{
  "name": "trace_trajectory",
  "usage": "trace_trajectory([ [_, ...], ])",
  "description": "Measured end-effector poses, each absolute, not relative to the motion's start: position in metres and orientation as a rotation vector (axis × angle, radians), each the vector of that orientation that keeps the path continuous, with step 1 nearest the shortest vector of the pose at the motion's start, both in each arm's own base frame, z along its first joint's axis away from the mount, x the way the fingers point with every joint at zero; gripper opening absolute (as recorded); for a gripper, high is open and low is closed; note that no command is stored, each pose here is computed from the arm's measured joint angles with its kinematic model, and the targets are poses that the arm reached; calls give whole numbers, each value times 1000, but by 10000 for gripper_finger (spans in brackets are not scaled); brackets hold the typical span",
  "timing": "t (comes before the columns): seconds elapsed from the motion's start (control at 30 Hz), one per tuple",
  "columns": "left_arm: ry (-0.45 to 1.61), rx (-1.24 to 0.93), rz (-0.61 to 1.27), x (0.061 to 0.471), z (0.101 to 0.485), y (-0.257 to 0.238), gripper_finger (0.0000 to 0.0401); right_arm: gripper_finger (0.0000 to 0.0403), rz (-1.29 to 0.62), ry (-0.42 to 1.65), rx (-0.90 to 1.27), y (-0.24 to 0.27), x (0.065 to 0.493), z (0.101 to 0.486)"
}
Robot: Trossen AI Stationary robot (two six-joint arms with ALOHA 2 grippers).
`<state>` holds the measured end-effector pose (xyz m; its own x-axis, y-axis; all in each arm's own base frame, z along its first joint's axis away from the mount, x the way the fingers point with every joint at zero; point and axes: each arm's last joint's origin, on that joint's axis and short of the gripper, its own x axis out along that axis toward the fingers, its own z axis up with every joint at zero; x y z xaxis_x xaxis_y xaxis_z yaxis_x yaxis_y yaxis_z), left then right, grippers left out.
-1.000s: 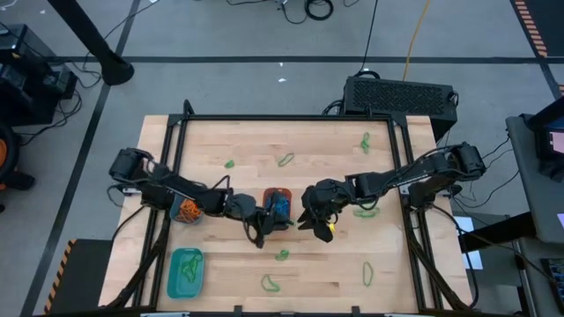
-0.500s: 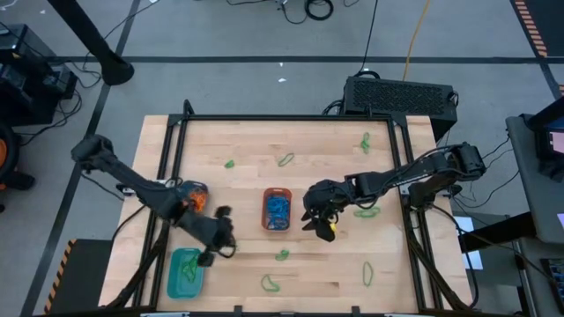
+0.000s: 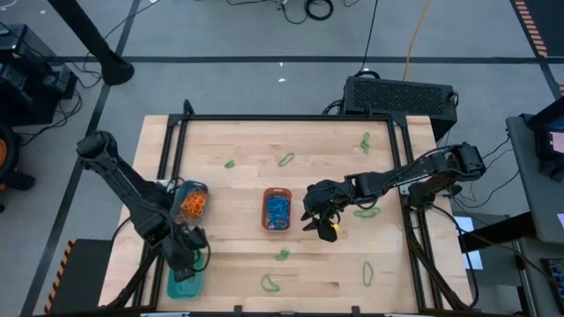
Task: Sort rubber bands into baskets
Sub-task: Put the green rubber band into the green bin
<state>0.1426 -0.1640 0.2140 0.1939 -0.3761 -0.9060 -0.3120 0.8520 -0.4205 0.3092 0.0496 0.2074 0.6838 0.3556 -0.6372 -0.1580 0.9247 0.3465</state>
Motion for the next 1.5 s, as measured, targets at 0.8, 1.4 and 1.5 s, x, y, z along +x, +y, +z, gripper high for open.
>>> trace_trajectory([
  [0.8, 1650, -567, 81, 132, 196, -166, 64, 155, 312, 758, 224, 49, 309, 207],
  [1.4, 1601, -495, -111, 149, 211, -140, 93, 155, 202, 886, 296, 23, 303, 206],
  [1.5, 1432, -356, -136, 158, 224, -127, 93, 155, 144, 954, 307, 7, 301, 216],
])
